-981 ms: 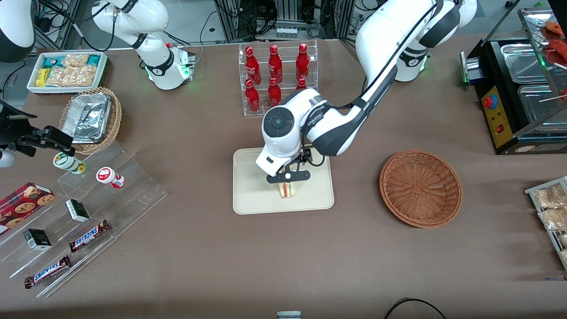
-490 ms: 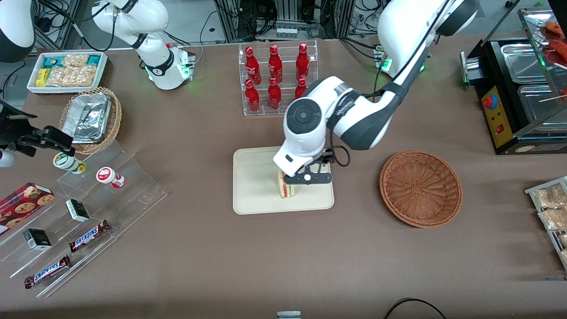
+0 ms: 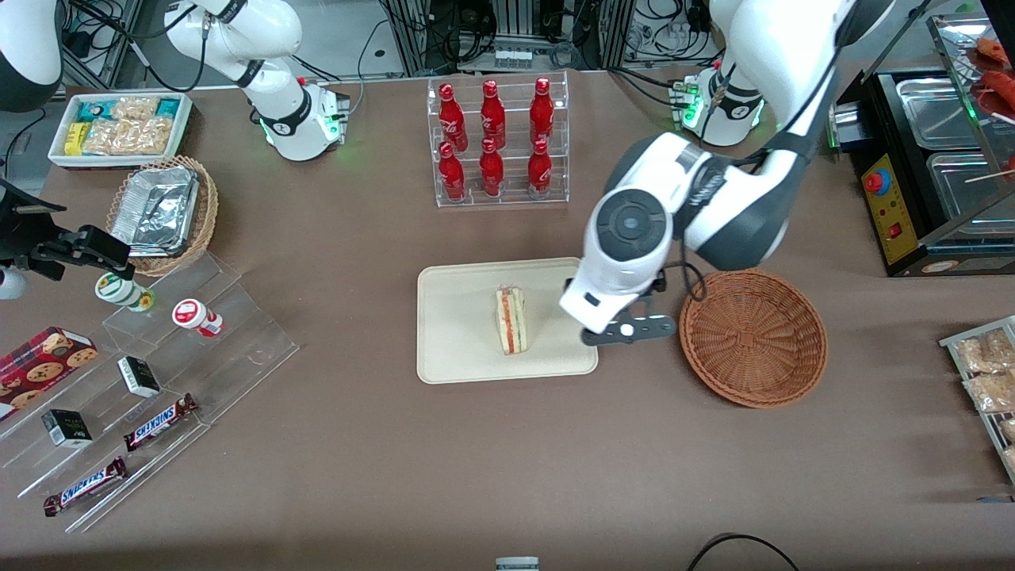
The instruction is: Place sandwich from basket to tray
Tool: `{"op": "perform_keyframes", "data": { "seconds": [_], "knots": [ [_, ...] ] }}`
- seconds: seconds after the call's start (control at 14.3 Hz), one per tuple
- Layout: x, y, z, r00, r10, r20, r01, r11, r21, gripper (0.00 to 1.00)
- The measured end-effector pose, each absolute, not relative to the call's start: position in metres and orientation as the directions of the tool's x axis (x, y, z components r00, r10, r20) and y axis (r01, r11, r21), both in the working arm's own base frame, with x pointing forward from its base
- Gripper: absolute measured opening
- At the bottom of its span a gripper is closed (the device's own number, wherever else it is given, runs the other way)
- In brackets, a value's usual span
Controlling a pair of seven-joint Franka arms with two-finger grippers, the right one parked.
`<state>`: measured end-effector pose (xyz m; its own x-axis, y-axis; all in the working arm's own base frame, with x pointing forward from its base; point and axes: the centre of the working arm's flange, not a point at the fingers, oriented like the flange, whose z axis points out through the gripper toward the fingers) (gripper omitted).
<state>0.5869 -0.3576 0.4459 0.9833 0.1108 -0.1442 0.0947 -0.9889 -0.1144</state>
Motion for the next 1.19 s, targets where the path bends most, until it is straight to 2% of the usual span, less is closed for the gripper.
{"op": "perform_keyframes", "data": {
  "seconds": [0.21,0.63,0.91,1.19],
  "knots": [
    [0.595,-0.324,0.462,0.984,0.110,-0.141,0.095,-0.990,-0.106,1.00],
    [0.606,-0.243,0.488,0.980,0.095,-0.174,0.086,-0.995,-0.056,1.00],
    [0.595,-0.187,0.503,0.978,0.051,-0.202,0.046,-0.999,-0.030,1.00],
    [0.568,-0.140,0.529,0.975,0.001,-0.223,-0.003,-1.000,-0.019,1.00]
  ]
}}
